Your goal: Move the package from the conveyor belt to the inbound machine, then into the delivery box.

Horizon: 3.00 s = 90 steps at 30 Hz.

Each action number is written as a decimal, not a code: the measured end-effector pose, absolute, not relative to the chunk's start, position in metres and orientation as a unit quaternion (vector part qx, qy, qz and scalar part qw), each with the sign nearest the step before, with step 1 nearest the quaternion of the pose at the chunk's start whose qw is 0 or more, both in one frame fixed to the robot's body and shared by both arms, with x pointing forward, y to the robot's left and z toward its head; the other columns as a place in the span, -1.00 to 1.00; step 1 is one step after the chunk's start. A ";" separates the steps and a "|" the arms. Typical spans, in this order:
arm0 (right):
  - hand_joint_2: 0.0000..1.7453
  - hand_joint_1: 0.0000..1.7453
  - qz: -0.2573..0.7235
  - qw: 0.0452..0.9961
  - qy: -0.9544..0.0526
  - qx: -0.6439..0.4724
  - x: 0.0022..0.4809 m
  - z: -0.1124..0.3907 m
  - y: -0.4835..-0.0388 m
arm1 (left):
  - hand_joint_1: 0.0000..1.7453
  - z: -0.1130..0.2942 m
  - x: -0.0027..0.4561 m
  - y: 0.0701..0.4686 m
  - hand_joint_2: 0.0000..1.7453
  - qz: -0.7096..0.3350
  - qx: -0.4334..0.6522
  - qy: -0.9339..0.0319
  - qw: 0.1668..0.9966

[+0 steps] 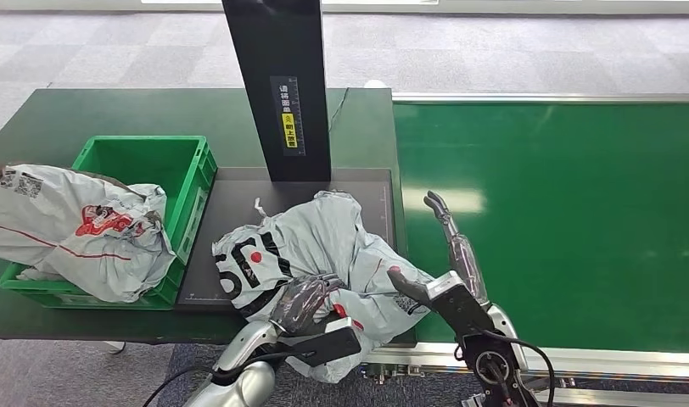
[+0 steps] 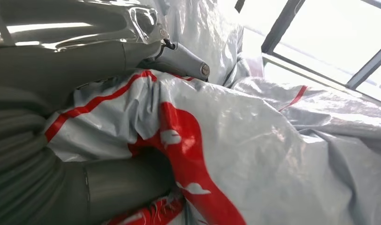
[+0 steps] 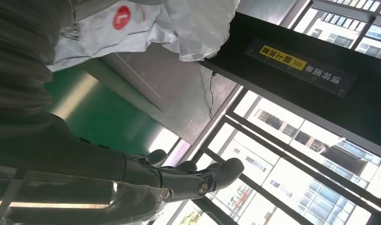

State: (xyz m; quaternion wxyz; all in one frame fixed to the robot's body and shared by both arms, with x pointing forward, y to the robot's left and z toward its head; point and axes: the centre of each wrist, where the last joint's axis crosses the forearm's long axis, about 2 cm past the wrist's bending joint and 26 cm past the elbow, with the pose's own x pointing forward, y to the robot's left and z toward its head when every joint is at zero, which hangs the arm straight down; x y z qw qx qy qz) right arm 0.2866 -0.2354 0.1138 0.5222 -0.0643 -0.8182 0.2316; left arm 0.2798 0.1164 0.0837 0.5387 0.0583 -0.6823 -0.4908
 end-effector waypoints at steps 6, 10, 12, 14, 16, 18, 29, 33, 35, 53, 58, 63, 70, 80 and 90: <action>1.00 -1.00 0.220 0.526 -0.819 -0.072 0.276 0.112 -0.242 | 1.00 0.105 0.278 0.128 1.00 -0.356 0.091 -0.790 0.491; 1.00 -1.00 0.217 0.525 -0.819 -0.075 0.274 0.112 -0.245 | 1.00 0.115 0.276 0.132 1.00 -0.337 0.097 -0.803 0.482; 1.00 -1.00 0.216 0.525 -0.820 -0.077 0.273 0.112 -0.246 | 1.00 0.118 0.276 0.133 1.00 -0.332 0.098 -0.807 0.479; 1.00 -1.00 0.216 0.525 -0.820 -0.077 0.273 0.113 -0.246 | 1.00 0.120 0.275 0.134 1.00 -0.328 0.100 -0.809 0.477; 1.00 -1.00 0.215 0.524 -0.820 -0.078 0.273 0.113 -0.247 | 1.00 0.121 0.275 0.135 1.00 -0.326 0.100 -0.811 0.475; 1.00 -1.00 0.215 0.524 -0.820 -0.078 0.272 0.113 -0.247 | 1.00 0.122 0.275 0.135 1.00 -0.324 0.101 -0.812 0.474; 1.00 -1.00 0.212 0.525 -0.821 -0.078 0.272 0.113 -0.248 | 1.00 0.127 0.273 0.140 1.00 -0.270 0.121 -0.845 0.445; 1.00 -1.00 0.206 0.524 -0.823 -0.073 0.271 0.112 -0.250 | 1.00 0.146 0.272 0.155 1.00 -0.180 0.180 -0.895 0.366; 1.00 -1.00 0.203 0.522 -0.825 -0.072 0.271 0.112 -0.251 | 1.00 0.161 0.272 0.164 1.00 -0.146 0.211 -0.914 0.316; 1.00 -1.00 0.195 0.516 -0.831 -0.079 0.277 0.112 -0.253 | 1.00 0.258 0.312 0.257 1.00 -0.087 0.466 -0.873 0.113; 1.00 -1.00 0.204 0.516 -0.829 -0.076 0.277 0.110 -0.253 | 1.00 0.264 0.349 0.269 1.00 -0.146 0.551 -0.792 0.219; 1.00 -1.00 0.219 0.515 -0.825 -0.074 0.278 0.111 -0.256 | 1.00 0.270 0.400 0.280 1.00 -0.195 0.583 -0.674 0.409; 1.00 -1.00 0.236 0.510 -0.825 -0.064 0.292 0.117 -0.254 | 1.00 0.243 0.445 0.324 1.00 -0.296 0.594 -0.531 0.527; 1.00 -1.00 0.251 0.508 -0.822 -0.050 0.308 0.119 -0.247 | 1.00 0.212 0.457 0.369 1.00 -0.421 0.532 -0.408 0.611; 1.00 -1.00 0.259 0.515 -0.816 -0.041 0.314 0.113 -0.243 | -0.82 0.203 0.460 0.369 1.00 -0.503 0.512 -0.342 0.607</action>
